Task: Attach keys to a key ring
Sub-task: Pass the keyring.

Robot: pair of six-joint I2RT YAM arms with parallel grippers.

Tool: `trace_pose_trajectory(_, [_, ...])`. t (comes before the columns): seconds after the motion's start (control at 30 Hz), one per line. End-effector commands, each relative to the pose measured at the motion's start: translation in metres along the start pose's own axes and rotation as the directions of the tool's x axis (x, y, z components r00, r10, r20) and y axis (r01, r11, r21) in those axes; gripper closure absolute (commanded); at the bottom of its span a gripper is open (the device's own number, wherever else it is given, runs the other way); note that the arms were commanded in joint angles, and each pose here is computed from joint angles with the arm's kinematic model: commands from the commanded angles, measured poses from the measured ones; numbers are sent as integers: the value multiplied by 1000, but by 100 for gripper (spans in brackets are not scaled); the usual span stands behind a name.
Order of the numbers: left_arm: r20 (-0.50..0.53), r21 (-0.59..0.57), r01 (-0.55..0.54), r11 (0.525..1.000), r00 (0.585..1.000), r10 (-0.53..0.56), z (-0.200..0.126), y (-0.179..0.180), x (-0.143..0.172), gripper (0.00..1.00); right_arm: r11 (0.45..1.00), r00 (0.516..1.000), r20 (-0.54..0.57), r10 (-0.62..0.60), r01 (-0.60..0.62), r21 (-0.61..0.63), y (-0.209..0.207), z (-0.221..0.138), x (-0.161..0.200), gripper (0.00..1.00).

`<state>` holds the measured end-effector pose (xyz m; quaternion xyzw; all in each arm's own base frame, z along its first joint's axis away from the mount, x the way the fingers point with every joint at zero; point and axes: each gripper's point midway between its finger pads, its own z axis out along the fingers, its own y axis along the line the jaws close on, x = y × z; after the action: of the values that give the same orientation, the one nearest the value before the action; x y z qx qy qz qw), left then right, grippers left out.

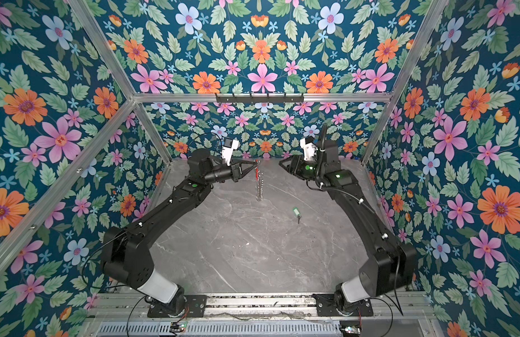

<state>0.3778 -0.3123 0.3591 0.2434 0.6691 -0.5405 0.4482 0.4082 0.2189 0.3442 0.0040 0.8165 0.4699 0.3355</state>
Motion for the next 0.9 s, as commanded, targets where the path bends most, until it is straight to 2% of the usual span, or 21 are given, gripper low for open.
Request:
trace_pose_trajectory(0.0, [50, 110, -36, 993, 998, 31, 1, -22, -19, 100, 994, 999, -36, -5, 1, -105, 16, 13, -4, 52])
trace_pose_trajectory(0.17, [59, 118, -4, 993, 998, -3, 7, -7, -21, 100, 991, 999, -14, -44, 42, -125, 19, 22, -18, 56])
trace_pose_trajectory(0.2, [50, 140, 9, 990, 999, -17, 9, -6, -20, 100, 990, 998, -17, -59, 56, -129, 24, 20, -19, 59])
trace_pose_trajectory(0.23, [43, 161, 19, 987, 999, -27, 10, -6, -19, 100, 992, 998, -42, -51, 46, -116, 12, 30, -17, 61])
trace_pose_trajectory(0.37, [24, 197, 57, 979, 998, -63, 11, -1, -16, 100, 991, 997, -45, -69, 63, -114, 9, 32, -14, 65])
trace_pose_trajectory(0.57, [9, 248, 45, 968, 999, -49, 8, -12, -16, 100, 980, 995, -52, -81, 70, -184, 18, 36, -3, 73])
trace_pose_trajectory(0.6, [13, 260, 46, 965, 999, -51, 8, -14, -17, 100, 972, 994, -33, -109, 100, -213, 36, 25, -4, 73])
trace_pose_trajectory(0.67, [17, 285, 49, 957, 998, -56, 7, -19, -20, 100, 965, 991, -35, -129, 117, -234, 43, 25, -1, 73])
trace_pose_trajectory(0.87, [25, 314, 48, 948, 998, -59, 8, -22, -24, 100, 959, 988, 0, -151, 147, -243, 52, 23, -2, 73])
